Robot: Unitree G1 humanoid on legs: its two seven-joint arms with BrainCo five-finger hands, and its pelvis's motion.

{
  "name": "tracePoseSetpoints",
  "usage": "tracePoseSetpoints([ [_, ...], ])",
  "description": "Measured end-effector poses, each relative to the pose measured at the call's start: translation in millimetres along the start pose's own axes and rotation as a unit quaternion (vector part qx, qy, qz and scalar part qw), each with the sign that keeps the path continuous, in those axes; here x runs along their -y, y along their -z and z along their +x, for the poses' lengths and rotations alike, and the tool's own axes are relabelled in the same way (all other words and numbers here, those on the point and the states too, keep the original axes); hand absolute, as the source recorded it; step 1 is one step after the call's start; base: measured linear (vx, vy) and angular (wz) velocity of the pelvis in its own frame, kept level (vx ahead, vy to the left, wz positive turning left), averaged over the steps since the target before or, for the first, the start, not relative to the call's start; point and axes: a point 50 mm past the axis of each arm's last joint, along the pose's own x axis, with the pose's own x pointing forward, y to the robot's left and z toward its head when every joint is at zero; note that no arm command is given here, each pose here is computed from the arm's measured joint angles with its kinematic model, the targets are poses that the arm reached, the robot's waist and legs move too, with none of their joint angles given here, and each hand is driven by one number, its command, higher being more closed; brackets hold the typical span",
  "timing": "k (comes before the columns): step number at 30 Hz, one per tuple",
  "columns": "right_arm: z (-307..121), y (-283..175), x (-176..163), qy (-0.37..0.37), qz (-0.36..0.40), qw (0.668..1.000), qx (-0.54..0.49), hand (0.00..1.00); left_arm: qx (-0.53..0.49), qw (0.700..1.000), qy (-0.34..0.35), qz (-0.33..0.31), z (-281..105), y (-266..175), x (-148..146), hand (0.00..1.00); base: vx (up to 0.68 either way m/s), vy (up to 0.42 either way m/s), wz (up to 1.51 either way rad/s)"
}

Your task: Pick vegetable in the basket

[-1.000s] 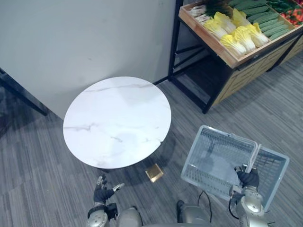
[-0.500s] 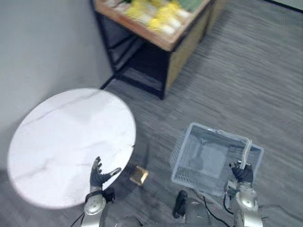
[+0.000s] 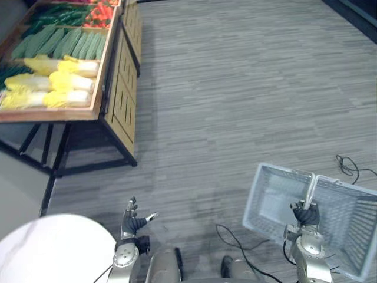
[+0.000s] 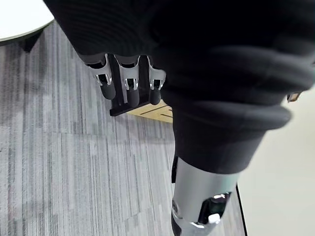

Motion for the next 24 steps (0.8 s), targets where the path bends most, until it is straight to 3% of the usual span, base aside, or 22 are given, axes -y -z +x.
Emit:
tracePoseSetpoints([
  [7, -7.3, 24.9, -13.5, -0.029, -0.024, 0.998, -0.054, 1.0, 0.014, 1.0, 0.003, -0.004, -1.5, -6.6, 1.7, 0.0, 0.56, 0.318, 0.1],
  [11, -2.8, 12.2, -26.4, -0.05, -0.022, 0.998, -0.03, 1.0, 0.025, 1.0, 0.003, 0.007, 0.7, -12.0, -0.2, 0.0, 0.63, 0.068, 0.35],
  [20, 4.7, -17.3, -32.8, -0.07, -0.015, 0.997, 0.031, 1.0, 0.009, 1.0, 0.016, -0.014, 5.5, -8.6, 18.1, 0.0, 0.65, -0.173, 0.62],
  [24, -7.3, -3.2, -40.7, -0.081, 0.0, 0.997, 0.003, 1.0, 0.001, 0.999, 0.019, -0.038, 1.0, -5.5, 27.9, 0.0, 0.66, -0.227, 0.66],
])
